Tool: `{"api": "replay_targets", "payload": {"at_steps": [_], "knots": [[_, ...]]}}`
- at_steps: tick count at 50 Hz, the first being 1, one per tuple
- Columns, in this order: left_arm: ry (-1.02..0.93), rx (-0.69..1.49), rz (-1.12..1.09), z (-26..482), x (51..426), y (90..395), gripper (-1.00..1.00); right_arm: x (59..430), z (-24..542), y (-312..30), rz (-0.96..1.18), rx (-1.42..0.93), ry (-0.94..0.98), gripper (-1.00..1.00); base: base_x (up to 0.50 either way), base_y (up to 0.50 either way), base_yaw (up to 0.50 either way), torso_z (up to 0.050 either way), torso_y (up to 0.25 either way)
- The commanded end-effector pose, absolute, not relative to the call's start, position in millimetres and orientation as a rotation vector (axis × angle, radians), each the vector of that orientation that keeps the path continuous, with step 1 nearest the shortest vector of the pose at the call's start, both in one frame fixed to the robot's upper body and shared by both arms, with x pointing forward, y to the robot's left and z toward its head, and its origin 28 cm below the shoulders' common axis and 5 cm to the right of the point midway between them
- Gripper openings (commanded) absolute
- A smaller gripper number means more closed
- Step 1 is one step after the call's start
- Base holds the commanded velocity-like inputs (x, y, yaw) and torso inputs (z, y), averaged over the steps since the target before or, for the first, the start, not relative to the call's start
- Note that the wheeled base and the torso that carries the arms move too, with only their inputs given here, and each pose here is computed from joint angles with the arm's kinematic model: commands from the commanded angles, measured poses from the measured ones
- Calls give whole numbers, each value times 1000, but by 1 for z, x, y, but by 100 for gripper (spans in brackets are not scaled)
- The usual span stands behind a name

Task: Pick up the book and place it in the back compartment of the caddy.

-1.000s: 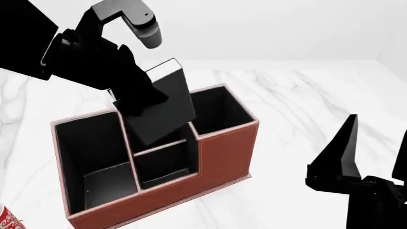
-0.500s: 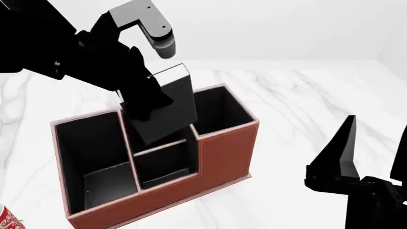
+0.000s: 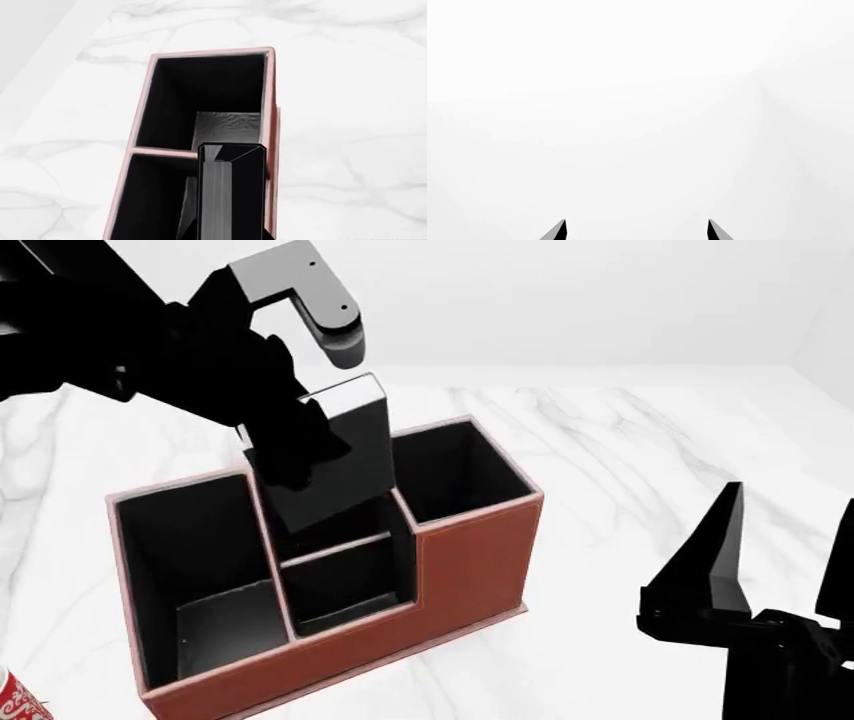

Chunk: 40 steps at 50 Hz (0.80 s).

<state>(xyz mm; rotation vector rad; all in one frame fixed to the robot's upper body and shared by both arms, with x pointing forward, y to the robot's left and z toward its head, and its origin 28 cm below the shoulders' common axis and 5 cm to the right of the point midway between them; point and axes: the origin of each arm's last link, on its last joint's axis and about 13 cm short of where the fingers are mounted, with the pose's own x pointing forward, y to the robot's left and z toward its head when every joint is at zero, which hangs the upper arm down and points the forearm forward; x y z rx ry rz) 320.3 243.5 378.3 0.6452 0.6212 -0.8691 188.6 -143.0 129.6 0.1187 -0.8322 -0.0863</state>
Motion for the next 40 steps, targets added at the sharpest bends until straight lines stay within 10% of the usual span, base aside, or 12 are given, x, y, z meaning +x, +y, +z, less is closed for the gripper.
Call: {"api": "replay_targets", "payload": {"at_steps": [1, 40], "knots": [[568, 660, -891, 386, 322, 234, -100, 189, 129, -144, -89, 101, -840, 100, 0, 0, 0, 0, 0], [625, 680, -904, 349, 338, 232, -100, 189, 130, -144, -92, 101, -840, 100, 0, 0, 0, 0, 1]]}}
